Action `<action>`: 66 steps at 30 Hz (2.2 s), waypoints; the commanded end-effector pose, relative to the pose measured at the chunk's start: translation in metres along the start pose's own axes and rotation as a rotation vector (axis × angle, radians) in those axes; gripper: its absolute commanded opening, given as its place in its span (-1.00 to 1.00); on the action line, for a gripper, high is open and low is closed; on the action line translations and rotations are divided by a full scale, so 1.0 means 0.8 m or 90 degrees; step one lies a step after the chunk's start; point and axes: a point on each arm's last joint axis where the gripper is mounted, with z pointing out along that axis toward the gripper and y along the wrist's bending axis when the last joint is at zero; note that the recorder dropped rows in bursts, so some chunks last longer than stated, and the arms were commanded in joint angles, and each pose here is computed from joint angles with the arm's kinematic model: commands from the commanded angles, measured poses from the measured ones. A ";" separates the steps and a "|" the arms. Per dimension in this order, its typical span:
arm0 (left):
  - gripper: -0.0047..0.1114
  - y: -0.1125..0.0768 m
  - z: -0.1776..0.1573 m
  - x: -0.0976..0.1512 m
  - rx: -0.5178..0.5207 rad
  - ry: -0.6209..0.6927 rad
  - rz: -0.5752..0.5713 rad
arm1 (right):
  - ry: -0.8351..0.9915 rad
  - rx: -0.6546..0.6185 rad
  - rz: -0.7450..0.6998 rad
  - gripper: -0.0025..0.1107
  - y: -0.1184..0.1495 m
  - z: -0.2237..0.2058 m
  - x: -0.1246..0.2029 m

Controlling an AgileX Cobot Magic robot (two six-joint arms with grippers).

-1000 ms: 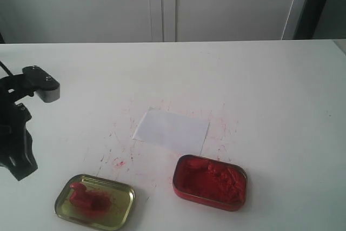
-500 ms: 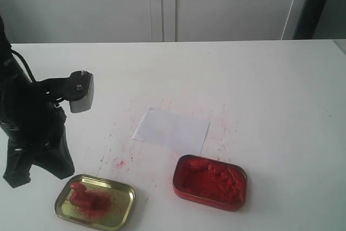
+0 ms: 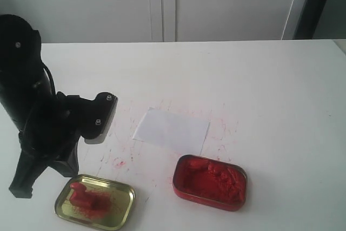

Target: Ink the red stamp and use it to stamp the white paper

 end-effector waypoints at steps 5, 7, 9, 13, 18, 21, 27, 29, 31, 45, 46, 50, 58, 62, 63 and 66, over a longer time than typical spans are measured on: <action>-0.67 0.002 0.008 -0.003 0.015 0.001 0.004 | -0.010 0.002 -0.007 -0.96 0.000 0.000 0.000; -0.49 0.002 0.012 -0.003 0.020 0.004 0.003 | -0.010 0.002 -0.007 -0.96 0.000 0.000 0.000; -0.36 0.003 0.017 -0.003 0.029 0.006 0.002 | -0.010 0.002 -0.007 -0.96 0.000 0.000 0.000; -0.32 0.003 0.027 -0.003 0.045 0.005 0.010 | -0.010 0.002 -0.007 -0.96 0.000 0.000 0.000; -0.32 0.002 0.041 -0.001 0.038 0.002 0.007 | -0.010 0.002 -0.007 -0.96 0.000 0.000 0.000; -0.32 0.004 0.050 0.000 0.037 0.004 0.005 | -0.010 0.002 -0.007 -0.96 0.000 0.000 0.000; -0.32 0.008 0.061 0.000 0.043 0.007 0.001 | -0.010 0.002 -0.007 -0.96 0.000 0.000 0.000; -0.32 0.008 0.065 0.000 0.048 0.007 0.000 | -0.010 0.002 -0.007 -0.96 0.000 0.000 0.000; -0.32 0.009 0.069 0.000 0.053 0.009 -0.002 | -0.010 0.002 -0.007 -0.96 0.000 0.000 0.000; -0.32 0.014 0.083 0.000 0.059 0.014 -0.005 | -0.010 0.002 -0.007 -0.96 0.000 0.000 0.000; -0.32 0.014 0.083 0.000 0.059 0.014 -0.005 | -0.010 0.002 -0.007 -0.96 0.000 0.000 0.000; -0.47 0.014 0.083 0.000 0.059 0.014 -0.005 | -0.010 0.002 -0.007 -0.96 0.000 0.000 0.000; -0.92 0.014 0.083 0.000 0.061 0.014 -0.005 | -0.010 0.002 -0.007 -0.96 0.000 0.000 0.000; -0.92 0.013 0.083 0.000 0.062 0.015 -0.005 | -0.010 0.002 -0.007 -0.96 0.000 0.000 0.000; -0.92 0.013 0.082 0.000 0.061 0.014 -0.005 | -0.010 0.002 -0.007 -0.96 0.000 0.000 0.000; -0.92 0.014 0.075 -0.001 0.050 0.009 -0.008 | -0.010 0.002 -0.007 -0.96 0.000 0.000 0.000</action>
